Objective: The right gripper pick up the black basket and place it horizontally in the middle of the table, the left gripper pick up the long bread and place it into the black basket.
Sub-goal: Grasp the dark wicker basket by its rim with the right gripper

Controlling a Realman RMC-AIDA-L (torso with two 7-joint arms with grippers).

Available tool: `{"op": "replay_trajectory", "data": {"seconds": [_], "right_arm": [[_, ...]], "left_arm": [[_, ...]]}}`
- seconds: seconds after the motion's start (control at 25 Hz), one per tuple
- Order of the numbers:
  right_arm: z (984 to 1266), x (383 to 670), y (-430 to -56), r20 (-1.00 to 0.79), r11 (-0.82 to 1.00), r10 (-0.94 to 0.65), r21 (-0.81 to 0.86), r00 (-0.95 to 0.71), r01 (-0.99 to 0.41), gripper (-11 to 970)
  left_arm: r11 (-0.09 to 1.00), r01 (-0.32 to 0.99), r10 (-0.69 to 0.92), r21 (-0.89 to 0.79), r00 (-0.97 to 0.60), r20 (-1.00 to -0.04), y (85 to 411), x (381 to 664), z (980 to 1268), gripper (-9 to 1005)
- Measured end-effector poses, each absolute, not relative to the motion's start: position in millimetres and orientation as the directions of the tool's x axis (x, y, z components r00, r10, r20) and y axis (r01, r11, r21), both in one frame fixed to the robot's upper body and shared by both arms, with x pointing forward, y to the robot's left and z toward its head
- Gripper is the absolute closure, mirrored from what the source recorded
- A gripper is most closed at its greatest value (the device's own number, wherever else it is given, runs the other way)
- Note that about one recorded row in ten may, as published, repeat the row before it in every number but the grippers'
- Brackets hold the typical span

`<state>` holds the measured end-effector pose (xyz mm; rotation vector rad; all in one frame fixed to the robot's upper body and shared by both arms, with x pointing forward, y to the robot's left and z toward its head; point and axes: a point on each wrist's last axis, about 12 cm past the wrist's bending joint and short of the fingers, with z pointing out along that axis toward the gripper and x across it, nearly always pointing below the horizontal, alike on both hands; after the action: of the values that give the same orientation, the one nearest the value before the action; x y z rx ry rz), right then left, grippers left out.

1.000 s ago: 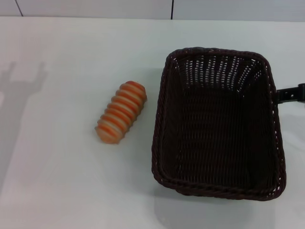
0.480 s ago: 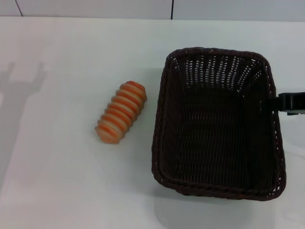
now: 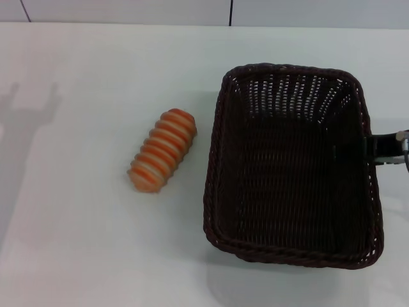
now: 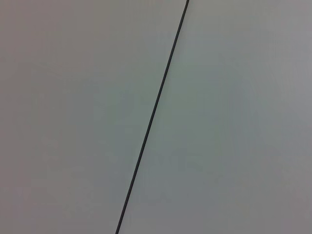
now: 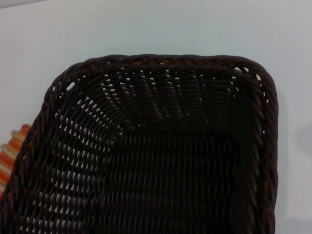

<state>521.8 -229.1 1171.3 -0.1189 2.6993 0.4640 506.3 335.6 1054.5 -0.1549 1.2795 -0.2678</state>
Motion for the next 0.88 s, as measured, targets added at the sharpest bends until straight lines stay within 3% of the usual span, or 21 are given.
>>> {"op": "replay_trajectory", "data": {"seconds": [0.88], "right_arm": [[1155.7,530.6,-218.8,-0.372,0.939,-0.048,0.300,-0.927,-0.169,181]], "left_arm": [[0.959,0.120,-0.279,-0.256,0.268,-0.922,335.5,509.9,1057.1,163]]}}
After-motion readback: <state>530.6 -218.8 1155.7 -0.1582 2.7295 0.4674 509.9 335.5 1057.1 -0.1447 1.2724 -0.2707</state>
